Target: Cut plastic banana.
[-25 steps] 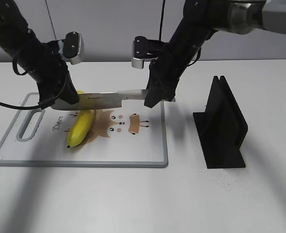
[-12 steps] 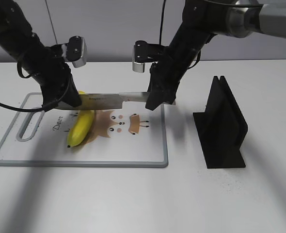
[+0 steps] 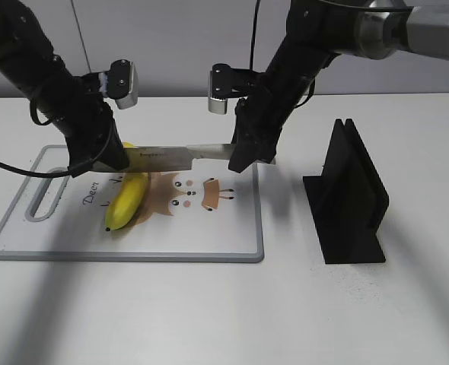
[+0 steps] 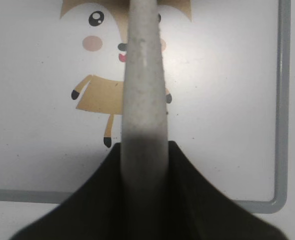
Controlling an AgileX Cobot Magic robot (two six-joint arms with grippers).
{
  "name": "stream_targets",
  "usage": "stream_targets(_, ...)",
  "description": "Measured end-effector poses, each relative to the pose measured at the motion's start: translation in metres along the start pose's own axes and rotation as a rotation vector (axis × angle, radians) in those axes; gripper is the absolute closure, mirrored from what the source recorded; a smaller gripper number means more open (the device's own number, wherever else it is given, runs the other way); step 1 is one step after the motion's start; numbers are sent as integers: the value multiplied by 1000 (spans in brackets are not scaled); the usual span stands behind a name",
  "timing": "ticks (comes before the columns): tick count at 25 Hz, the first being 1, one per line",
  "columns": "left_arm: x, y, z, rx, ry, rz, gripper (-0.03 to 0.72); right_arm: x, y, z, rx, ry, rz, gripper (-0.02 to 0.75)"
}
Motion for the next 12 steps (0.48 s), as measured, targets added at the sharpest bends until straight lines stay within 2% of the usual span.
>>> stream_targets(12, 0, 0, 0, -2, 0, 1, 686, 0, 0, 0, -1, 0, -1, 554)
Point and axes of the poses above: a point on each arm's last joint axis where the gripper is mounted, x pointing out along that axis toward the gripper, y along the wrist's bending axis when the last joint is at zero, z = x × y, the point moved 6 cm from there along x, pointing out along that axis toward the gripper, and after that the axes turned 5 degrees about x, right-handed, at the moved point
